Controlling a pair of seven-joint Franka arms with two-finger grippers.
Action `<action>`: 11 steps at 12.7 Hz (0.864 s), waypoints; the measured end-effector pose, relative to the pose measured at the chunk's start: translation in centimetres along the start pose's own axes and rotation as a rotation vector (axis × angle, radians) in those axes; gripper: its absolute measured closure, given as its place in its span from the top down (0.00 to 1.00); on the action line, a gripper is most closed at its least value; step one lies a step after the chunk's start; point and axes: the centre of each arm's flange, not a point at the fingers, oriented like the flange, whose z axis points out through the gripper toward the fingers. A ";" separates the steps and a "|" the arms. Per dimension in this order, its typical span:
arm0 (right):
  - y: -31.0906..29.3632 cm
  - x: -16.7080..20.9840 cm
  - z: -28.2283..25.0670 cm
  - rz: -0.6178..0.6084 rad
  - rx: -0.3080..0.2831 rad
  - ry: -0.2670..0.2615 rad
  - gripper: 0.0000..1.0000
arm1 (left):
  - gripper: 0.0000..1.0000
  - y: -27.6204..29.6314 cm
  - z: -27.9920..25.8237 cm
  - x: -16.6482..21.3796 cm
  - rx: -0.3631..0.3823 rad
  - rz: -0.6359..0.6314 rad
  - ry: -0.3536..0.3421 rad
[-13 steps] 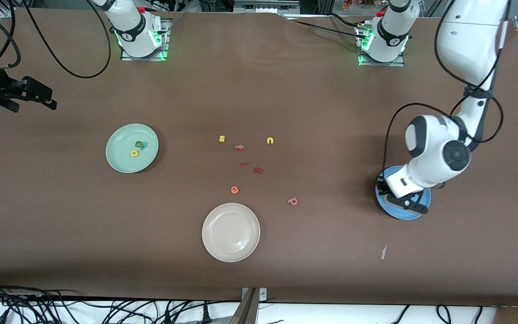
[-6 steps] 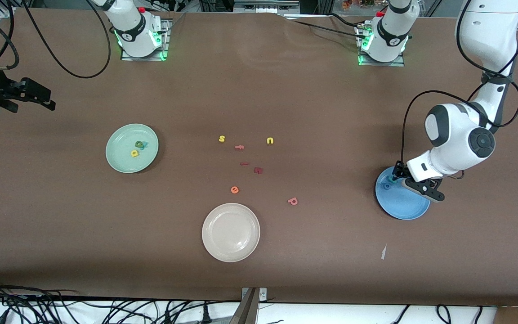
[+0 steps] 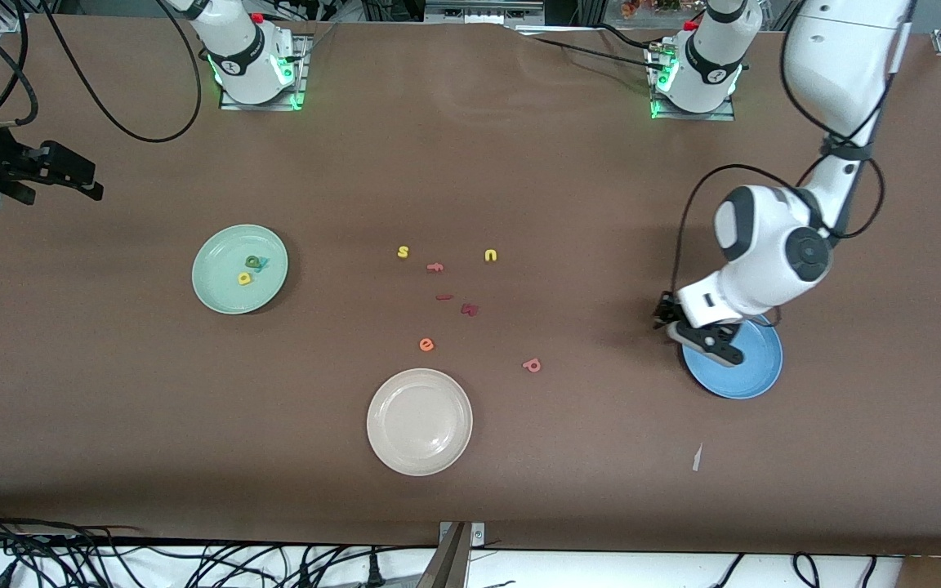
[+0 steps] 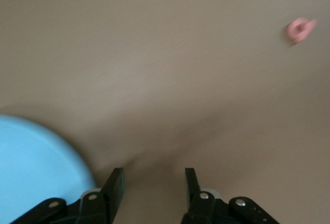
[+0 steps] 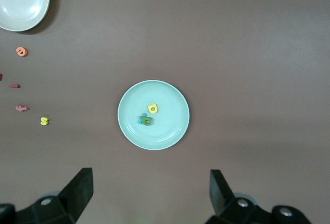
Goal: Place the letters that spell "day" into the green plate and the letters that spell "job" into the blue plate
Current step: 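Move the left gripper to the pink d and grasp it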
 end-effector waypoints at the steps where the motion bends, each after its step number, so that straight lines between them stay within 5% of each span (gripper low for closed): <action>1: -0.1 0.0 0.0 -0.001 0.000 0.000 1.00 | 0.56 2.7 1.0 1.3 -0.014 -0.022 0.005; 5: 0.0 0.0 0.0 0.000 0.000 0.000 1.00 | 0.56 13.5 4.4 6.4 -0.032 -0.068 0.042; 11: -0.3 0.0 0.0 -0.006 0.000 0.001 1.00 | 0.56 18.8 7.1 8.9 0.043 0.126 0.105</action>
